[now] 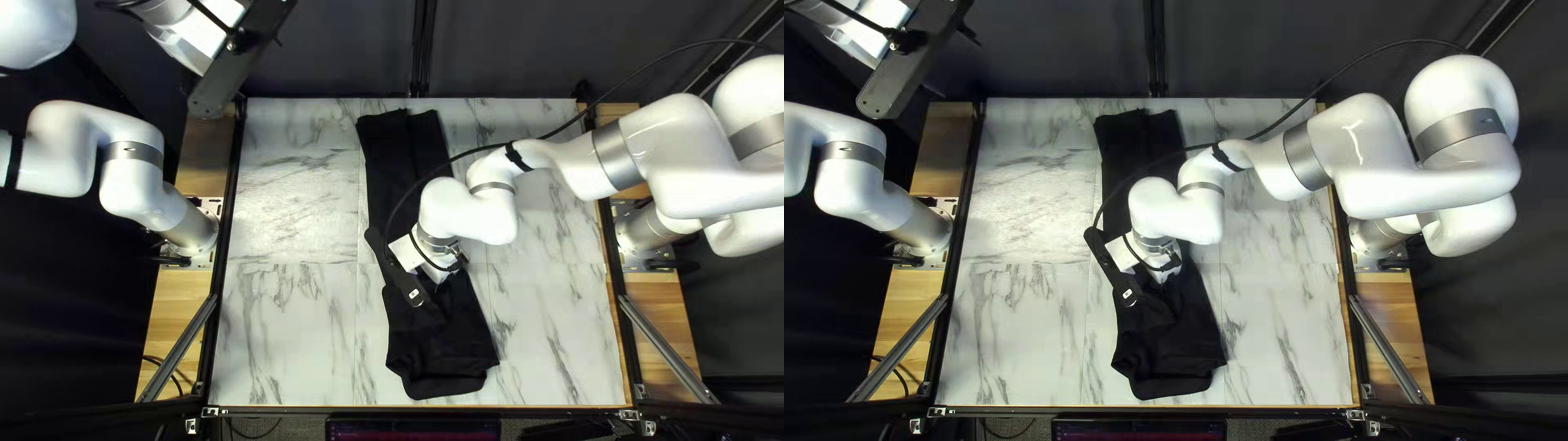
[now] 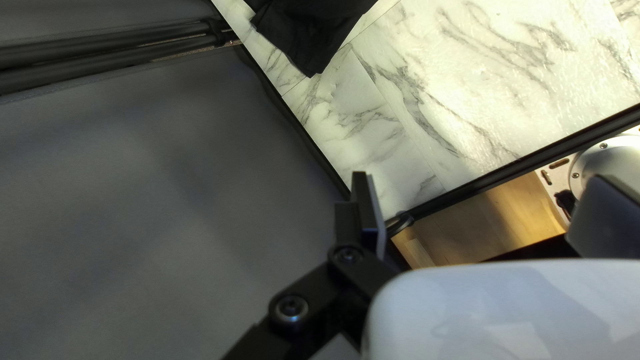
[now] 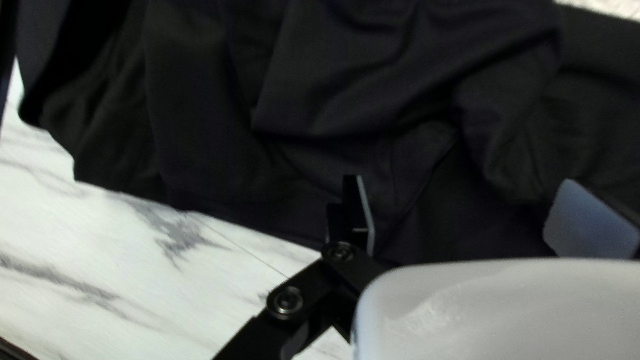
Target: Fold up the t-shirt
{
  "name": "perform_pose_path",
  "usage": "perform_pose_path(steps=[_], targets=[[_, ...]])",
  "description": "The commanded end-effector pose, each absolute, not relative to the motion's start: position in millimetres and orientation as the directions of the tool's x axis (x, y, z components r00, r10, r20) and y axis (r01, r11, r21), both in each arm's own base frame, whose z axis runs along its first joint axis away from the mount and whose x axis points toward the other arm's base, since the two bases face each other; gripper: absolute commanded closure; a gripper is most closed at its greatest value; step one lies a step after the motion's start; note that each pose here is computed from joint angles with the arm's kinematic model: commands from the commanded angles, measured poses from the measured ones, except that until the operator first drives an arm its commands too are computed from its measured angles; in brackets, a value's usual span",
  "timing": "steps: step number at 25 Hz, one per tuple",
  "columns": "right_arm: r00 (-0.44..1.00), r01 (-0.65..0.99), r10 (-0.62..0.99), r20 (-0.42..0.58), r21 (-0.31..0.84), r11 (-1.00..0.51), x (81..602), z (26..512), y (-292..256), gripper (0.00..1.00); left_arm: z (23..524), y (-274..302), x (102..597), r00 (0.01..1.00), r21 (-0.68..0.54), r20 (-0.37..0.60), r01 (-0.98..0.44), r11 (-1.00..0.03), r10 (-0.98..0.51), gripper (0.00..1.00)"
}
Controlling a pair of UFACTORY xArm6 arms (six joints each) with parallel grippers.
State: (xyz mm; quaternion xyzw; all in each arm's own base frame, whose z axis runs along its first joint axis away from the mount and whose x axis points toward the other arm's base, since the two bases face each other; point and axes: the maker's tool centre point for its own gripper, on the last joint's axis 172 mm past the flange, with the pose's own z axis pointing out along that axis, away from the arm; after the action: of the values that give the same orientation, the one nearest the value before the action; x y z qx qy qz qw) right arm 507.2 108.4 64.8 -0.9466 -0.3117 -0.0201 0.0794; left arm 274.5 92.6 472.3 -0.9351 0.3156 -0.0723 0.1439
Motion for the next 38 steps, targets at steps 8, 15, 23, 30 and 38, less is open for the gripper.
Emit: perform_pose_path(steps=[8, 15, 23, 30, 38], targets=[[0.793, 0.609, 0.602, 0.091, -0.102, -0.786, 513.4, 45.3, 106.2, 1.0, 472.3, 92.6, 274.5, 0.79, -0.315, 0.044, -0.569, -0.759, -0.611, 0.0], [0.797, 0.604, 0.599, 0.078, -0.091, -0.792, 490.2, 50.8, 100.8, 1.0, 472.3, 92.6, 274.5, 0.79, -0.315, 0.044, -0.569, -0.759, -0.611, 0.0], [0.816, 0.578, 0.577, 0.034, -0.078, -0.812, 461.4, 80.1, 99.3, 1.0, 472.3, 92.6, 274.5, 0.79, -0.315, 0.044, -0.569, -0.759, -0.611, 0.0], [0.821, 0.567, 0.57, -0.016, -0.091, -0.819, 447.4, 78.8, 86.8, 1.0, 472.3, 92.6, 274.5, 0.79, -0.315, 0.044, -0.569, -0.759, -0.611, 0.0], [0.843, 0.535, 0.537, 0.001, -0.101, -0.839, 439.0, 80.8, 79.9, 0.0, 472.3, 92.6, 274.5, 0.79, -0.315, 0.044, -0.569, -0.759, -0.611, 0.0]])
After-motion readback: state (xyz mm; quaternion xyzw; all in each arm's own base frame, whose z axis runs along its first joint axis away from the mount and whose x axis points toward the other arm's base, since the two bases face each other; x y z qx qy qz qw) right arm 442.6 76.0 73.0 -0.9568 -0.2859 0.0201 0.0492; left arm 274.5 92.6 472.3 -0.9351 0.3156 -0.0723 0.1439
